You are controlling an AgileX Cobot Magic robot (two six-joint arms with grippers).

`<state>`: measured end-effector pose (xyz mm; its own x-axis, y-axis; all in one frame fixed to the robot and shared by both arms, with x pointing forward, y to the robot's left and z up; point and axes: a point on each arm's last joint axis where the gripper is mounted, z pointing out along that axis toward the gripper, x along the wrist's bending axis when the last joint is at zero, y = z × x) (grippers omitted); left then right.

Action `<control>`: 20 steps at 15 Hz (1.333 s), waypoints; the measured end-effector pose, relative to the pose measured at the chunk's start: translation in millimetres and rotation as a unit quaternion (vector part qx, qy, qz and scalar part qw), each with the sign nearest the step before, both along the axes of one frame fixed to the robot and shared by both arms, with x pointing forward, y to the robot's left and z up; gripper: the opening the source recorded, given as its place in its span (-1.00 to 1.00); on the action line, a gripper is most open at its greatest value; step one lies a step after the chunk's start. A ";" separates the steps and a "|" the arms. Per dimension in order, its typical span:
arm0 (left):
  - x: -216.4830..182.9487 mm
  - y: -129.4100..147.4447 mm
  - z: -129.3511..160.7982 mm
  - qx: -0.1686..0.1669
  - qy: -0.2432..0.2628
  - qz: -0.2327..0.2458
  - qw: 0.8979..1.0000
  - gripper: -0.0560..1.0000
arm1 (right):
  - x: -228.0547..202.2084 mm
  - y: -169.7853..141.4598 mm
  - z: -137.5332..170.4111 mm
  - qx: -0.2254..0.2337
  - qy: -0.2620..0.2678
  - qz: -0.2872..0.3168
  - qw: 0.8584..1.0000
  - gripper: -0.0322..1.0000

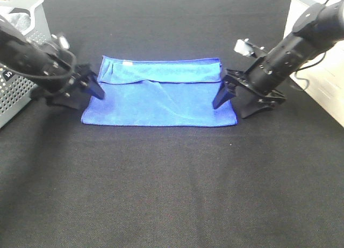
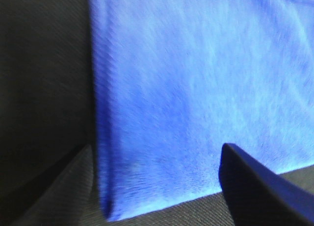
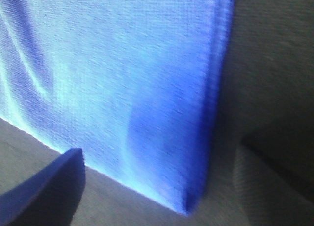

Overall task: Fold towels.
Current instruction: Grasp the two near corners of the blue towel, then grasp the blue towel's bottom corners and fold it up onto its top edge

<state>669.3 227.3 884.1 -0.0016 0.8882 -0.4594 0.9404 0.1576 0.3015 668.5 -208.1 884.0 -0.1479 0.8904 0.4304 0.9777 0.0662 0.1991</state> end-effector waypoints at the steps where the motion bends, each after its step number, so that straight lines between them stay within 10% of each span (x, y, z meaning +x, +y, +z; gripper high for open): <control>1: -1.1 -4.7 -8.7 0.001 0.010 -0.005 1.000 0.41 | 0.6 2.7 -3.4 0.004 0.001 -0.005 1.000 0.52; 5: -2.8 -21.6 -19.7 0.002 0.013 -0.015 1.000 0.33 | 4.2 8.3 -13.9 0.032 0.011 -0.031 0.999 0.16; 10: -4.6 -23.7 -27.9 -0.002 0.029 -0.012 1.000 -0.75 | 5.1 4.3 -20.7 0.010 0.020 -0.056 0.998 -0.87; 20: -67.0 -3.6 -2.0 0.024 0.132 -0.088 0.987 -0.87 | -56.5 -3.4 3.3 -0.001 0.084 -0.042 0.996 -0.94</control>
